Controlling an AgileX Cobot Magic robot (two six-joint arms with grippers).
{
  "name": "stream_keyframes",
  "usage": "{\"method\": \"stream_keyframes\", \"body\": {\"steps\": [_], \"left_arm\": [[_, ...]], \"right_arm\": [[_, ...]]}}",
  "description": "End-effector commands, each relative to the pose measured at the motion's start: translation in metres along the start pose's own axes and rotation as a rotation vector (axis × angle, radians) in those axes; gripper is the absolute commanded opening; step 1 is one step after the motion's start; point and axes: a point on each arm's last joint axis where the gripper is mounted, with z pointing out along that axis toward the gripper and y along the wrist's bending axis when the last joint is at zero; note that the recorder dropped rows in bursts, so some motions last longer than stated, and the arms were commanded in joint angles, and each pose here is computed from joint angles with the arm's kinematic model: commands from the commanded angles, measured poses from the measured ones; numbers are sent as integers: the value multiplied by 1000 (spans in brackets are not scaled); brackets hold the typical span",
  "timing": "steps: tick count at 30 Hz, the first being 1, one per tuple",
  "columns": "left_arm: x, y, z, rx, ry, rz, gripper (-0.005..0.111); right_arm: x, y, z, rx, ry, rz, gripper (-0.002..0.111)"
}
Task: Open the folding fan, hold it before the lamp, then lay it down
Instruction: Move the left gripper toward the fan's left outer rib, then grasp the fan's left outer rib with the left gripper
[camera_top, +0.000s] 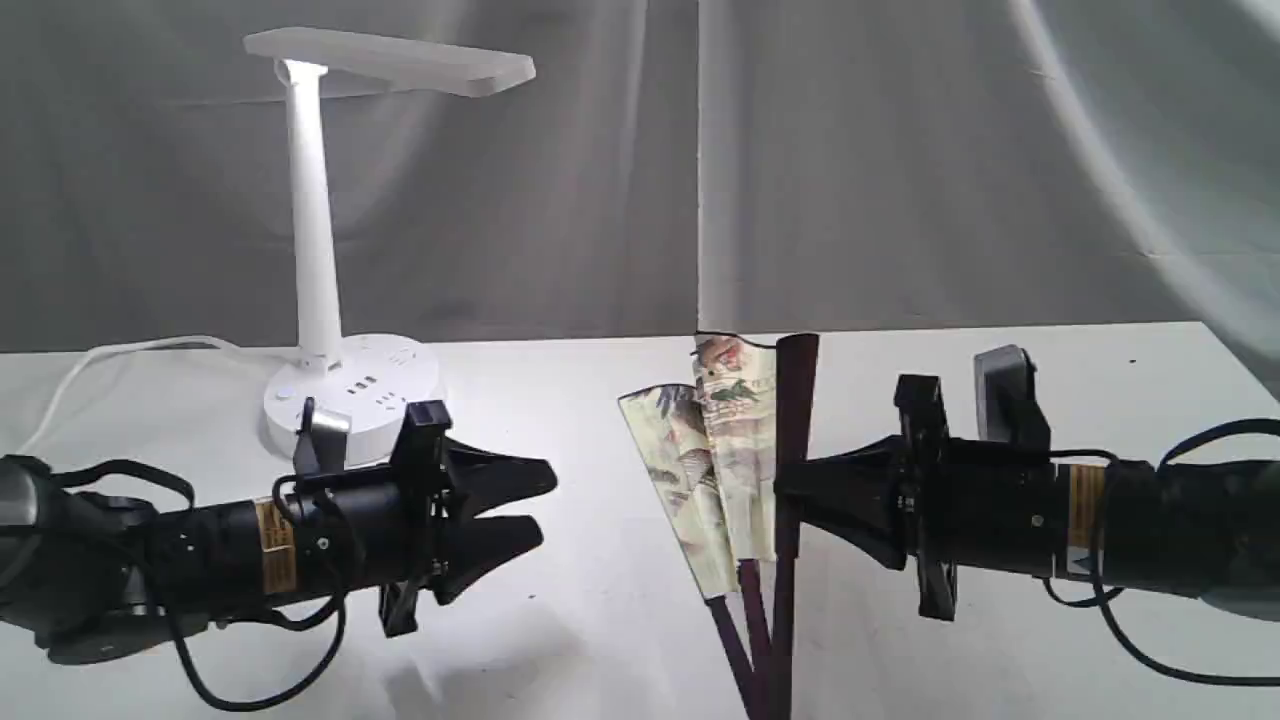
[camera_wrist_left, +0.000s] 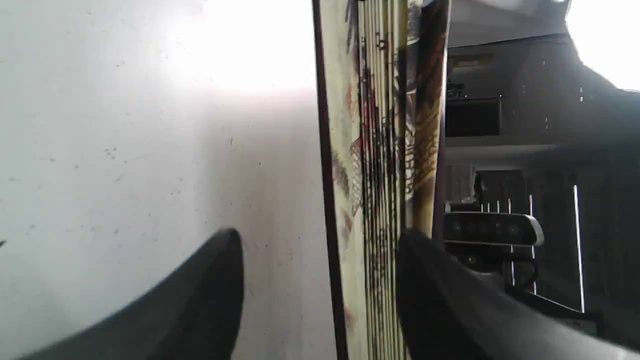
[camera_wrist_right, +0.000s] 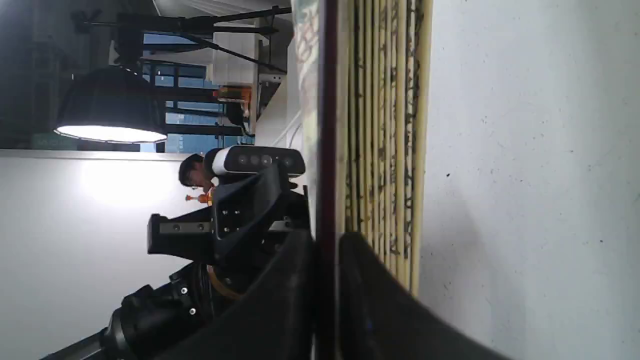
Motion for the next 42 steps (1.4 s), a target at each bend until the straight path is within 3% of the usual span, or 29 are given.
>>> {"method": "stream_keyframes", "body": {"steps": [1, 11, 17, 24, 31, 35, 42], "left_arm": [[4, -5, 13, 52, -57, 14, 49], [20, -13, 37, 69, -137, 36, 49], [18, -2, 38, -57, -188, 3, 49], [17, 1, 38, -61, -204, -16, 49], [17, 7, 42, 62, -223, -61, 49], [13, 14, 53, 67, -187, -16, 49], [5, 5, 69, 170, -122, 28, 49]], "right_arm": [[0, 8, 3, -29, 7, -8, 0], [4, 12, 11, -46, 4, 2, 0], [4, 12, 11, -45, 4, 19, 0], [7, 13, 14, -47, 16, 17, 0], [9, 14, 17, -48, 24, 15, 0], [9, 13, 17, -45, 29, 13, 0], [9, 13, 17, -45, 29, 13, 0]]}}
